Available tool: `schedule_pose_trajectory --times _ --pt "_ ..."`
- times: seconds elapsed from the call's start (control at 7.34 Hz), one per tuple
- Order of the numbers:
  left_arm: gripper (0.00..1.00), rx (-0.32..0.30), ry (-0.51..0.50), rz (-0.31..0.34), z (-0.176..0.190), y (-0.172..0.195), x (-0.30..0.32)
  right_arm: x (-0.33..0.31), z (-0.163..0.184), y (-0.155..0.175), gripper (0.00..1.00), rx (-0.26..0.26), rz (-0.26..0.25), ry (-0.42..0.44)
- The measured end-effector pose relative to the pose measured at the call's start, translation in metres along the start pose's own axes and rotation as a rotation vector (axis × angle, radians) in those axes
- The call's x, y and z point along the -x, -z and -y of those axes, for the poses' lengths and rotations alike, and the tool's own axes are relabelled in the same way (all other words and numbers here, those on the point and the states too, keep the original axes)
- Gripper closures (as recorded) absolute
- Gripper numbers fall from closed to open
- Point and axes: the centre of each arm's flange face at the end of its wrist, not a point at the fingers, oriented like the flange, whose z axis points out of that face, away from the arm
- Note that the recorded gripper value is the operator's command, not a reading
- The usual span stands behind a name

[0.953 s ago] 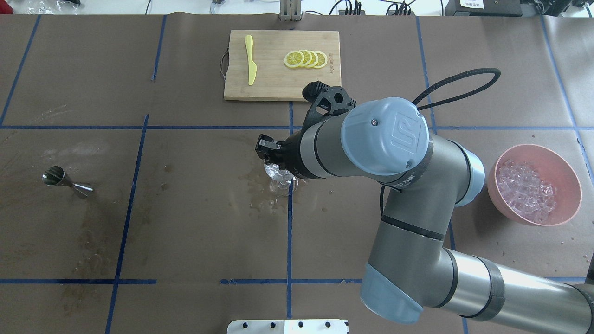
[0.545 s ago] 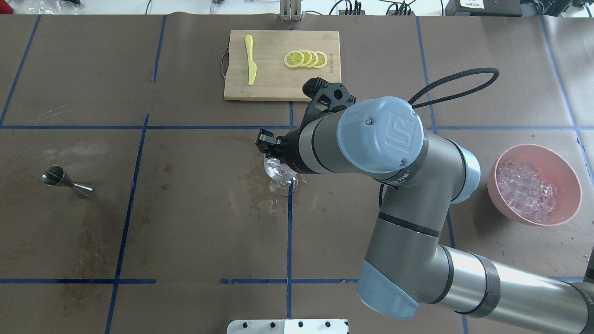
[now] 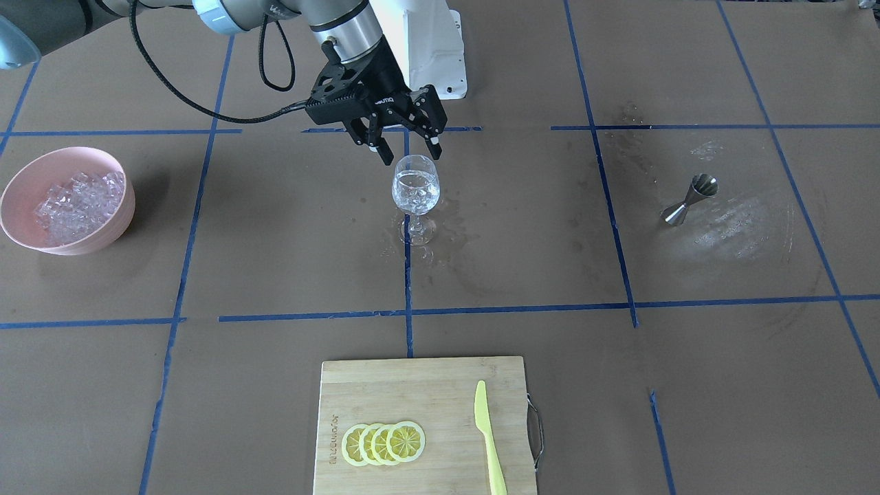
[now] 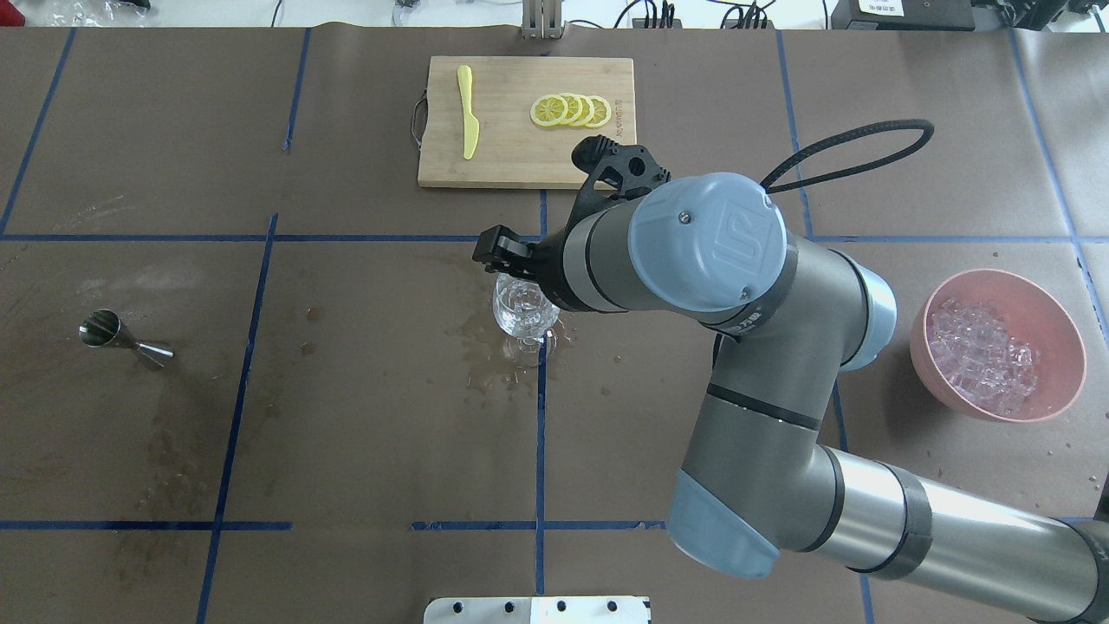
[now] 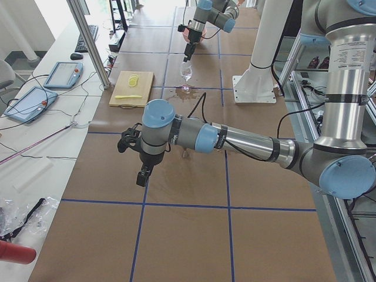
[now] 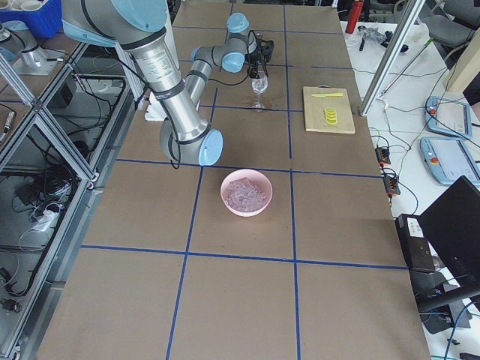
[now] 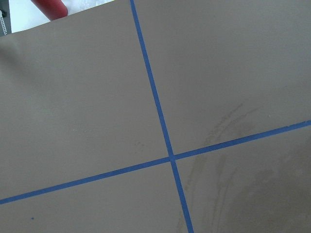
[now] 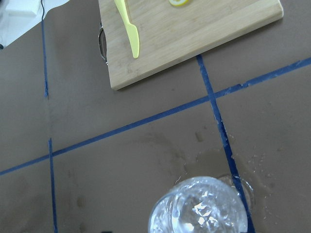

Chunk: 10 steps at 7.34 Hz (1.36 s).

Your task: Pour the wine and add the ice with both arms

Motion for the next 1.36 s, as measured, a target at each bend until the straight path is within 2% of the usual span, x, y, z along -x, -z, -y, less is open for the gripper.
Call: schedule_pose_trajectory --times 0.14,0.41,0.82,1.09,1.36 --pt "0.0 0.002 0.003 0.001 -0.003 0.0 0.0 -0.016 0.023 0.009 0.0 0.005 -0.013 0.006" --pt "0.0 0.006 0.008 0.003 -0.005 -0.002 0.001 -0.086 0.083 0.036 0.0 0.028 -0.076 0.102" --pt "0.0 0.025 0.018 -0.004 -0.024 -0.007 0.003 -0.23 0.213 0.086 0.0 0.058 -0.227 0.32" --pt "0.0 0.067 0.048 -0.041 -0.048 -0.022 0.003 -0.35 0.297 0.124 0.0 0.119 -0.305 0.456" --pt "0.0 0.126 0.069 -0.115 -0.069 -0.046 -0.009 -0.448 0.343 0.15 0.0 0.211 -0.375 0.554"
